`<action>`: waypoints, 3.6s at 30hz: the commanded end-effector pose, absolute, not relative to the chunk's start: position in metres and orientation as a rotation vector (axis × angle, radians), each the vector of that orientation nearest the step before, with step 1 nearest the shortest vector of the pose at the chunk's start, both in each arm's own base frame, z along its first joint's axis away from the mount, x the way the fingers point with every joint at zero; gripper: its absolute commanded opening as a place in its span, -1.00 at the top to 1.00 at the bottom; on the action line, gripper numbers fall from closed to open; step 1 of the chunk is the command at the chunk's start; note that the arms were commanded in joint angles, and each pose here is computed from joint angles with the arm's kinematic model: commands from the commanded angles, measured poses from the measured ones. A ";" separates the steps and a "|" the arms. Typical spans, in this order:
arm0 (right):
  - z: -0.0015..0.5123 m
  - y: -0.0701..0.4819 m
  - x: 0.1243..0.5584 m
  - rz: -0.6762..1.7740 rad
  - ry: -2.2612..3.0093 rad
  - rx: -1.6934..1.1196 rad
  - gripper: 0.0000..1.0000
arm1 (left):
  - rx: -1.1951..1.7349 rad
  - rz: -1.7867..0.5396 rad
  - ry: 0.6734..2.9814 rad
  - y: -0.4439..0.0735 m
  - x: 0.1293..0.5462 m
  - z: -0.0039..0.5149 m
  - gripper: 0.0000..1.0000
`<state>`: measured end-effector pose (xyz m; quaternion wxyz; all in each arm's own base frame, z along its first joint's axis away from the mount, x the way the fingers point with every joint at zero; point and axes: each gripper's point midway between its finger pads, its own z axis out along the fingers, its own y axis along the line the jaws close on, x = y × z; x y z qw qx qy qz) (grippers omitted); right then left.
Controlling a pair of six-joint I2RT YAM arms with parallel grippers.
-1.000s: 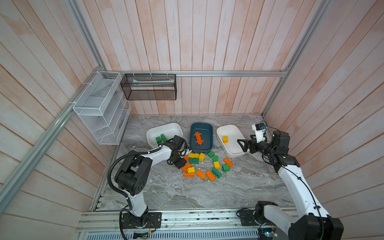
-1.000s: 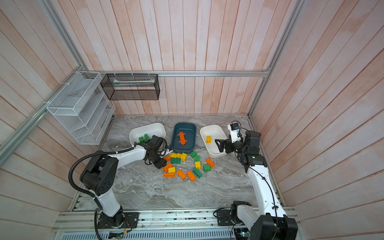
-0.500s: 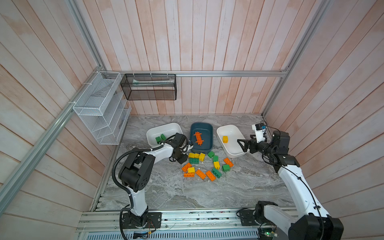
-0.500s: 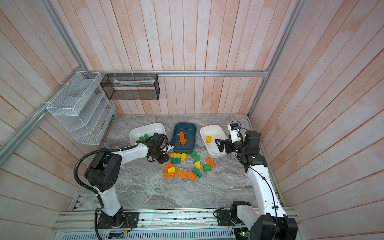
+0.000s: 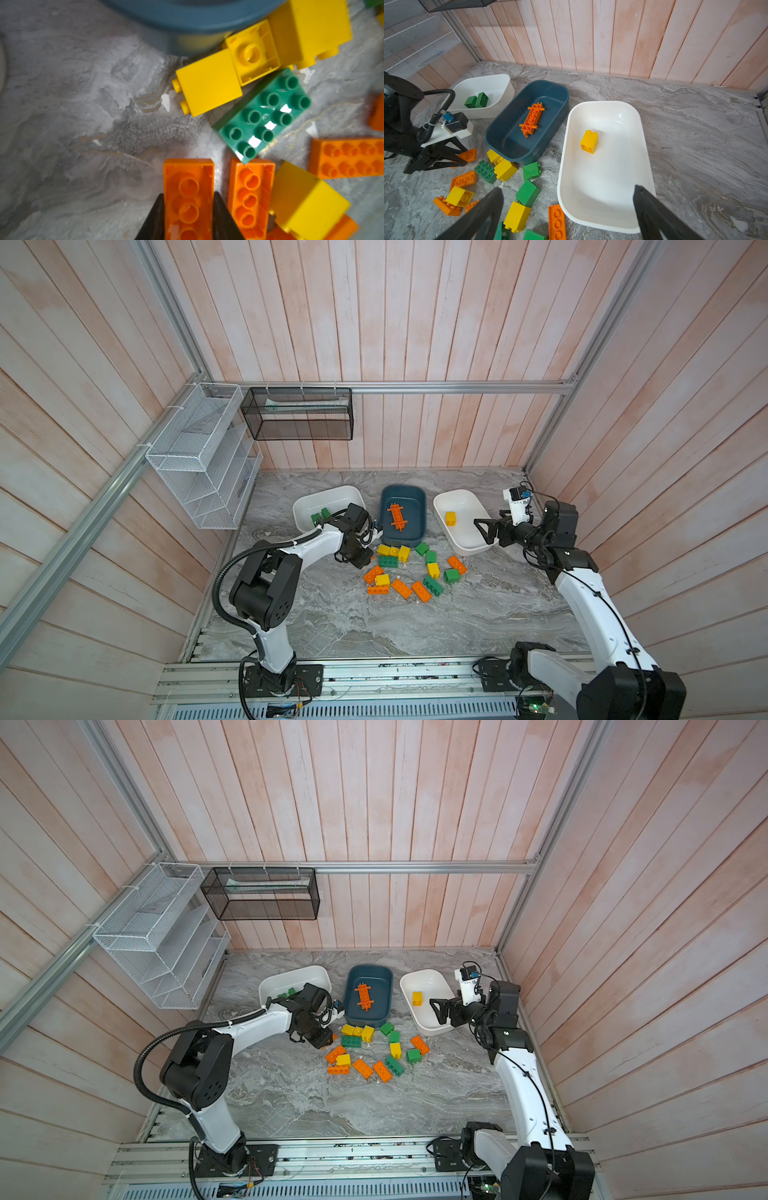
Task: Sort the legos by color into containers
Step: 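Lower the left gripper onto an orange brick in the pile and grasp, then carry the orange brick into the teal tub and release it, then move the left gripper back to the pile and grasp another orange brick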
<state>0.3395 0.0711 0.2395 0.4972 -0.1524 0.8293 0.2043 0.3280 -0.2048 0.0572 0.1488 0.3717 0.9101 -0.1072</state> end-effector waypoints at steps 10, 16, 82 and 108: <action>0.243 0.076 0.347 0.534 1.990 -0.366 -0.96 | 0.743 -0.586 2.541 -0.235 0.340 0.173 0.50; 0.254 0.076 0.349 0.534 1.964 -0.358 -0.96 | 0.562 -0.732 2.474 -0.288 0.386 0.191 0.51; 0.237 0.095 0.337 0.656 1.972 -0.385 -0.96 | 0.845 -0.470 2.683 -0.224 0.307 0.100 -0.41; 0.233 0.095 0.334 0.650 1.982 -0.387 -0.96 | 1.010 -0.323 2.721 -0.239 0.289 0.032 -0.34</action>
